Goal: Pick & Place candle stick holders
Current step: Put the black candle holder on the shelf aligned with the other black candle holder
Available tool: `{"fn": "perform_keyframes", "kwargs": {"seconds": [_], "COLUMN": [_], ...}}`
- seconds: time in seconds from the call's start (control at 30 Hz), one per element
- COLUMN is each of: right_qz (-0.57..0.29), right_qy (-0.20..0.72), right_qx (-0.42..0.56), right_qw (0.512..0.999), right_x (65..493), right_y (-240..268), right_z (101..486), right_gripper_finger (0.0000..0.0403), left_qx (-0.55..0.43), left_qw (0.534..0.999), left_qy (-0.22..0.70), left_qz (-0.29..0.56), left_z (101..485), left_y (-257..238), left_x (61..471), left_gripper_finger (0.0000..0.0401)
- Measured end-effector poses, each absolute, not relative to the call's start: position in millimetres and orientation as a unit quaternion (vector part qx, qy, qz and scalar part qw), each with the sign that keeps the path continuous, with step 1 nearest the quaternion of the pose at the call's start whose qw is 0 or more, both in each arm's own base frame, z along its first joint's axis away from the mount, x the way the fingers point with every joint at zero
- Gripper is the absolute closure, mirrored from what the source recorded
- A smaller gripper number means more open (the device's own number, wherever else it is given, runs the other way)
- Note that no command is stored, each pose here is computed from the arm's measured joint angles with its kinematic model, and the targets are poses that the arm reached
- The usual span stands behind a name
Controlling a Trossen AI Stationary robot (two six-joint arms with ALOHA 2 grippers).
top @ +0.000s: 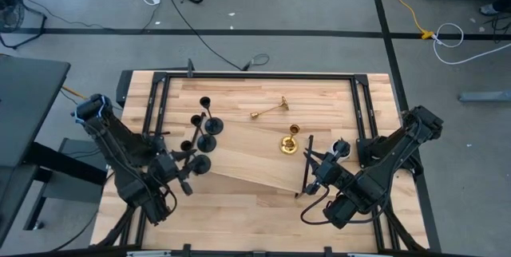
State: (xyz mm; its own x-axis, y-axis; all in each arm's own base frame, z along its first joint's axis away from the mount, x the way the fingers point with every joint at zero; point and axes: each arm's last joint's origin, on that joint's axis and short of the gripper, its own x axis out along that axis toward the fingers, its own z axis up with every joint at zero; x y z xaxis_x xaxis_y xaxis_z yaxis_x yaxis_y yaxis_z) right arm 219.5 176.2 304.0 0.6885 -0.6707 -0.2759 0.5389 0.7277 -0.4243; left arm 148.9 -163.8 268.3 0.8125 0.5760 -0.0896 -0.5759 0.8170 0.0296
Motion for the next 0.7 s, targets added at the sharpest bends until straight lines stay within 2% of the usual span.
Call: {"fn": "perform_keyframes", "kwargs": {"seconds": [0.53,0.7], "right_qz": [-0.334,-0.334], "right_qy": [0.210,0.210], "right_qx": [-0.157,-0.157], "right_qw": [0.905,0.905], "right_x": [219.5,219.5], "right_y": [176.2,176.2], "right_z": [304.0,304.0], "right_gripper_finger": [0.0354,0.0354], "left_qx": [0.010,0.011], "left_qw": [0.942,0.942], "left_qy": [0.068,0.070], "left_qz": [0.328,0.328], "left_z": [268.3,268.3], "left_y": [-154.9,-154.9], "left_x": [156.6,156.6], "left_gripper_finger": [0.0293,0.0274]}}
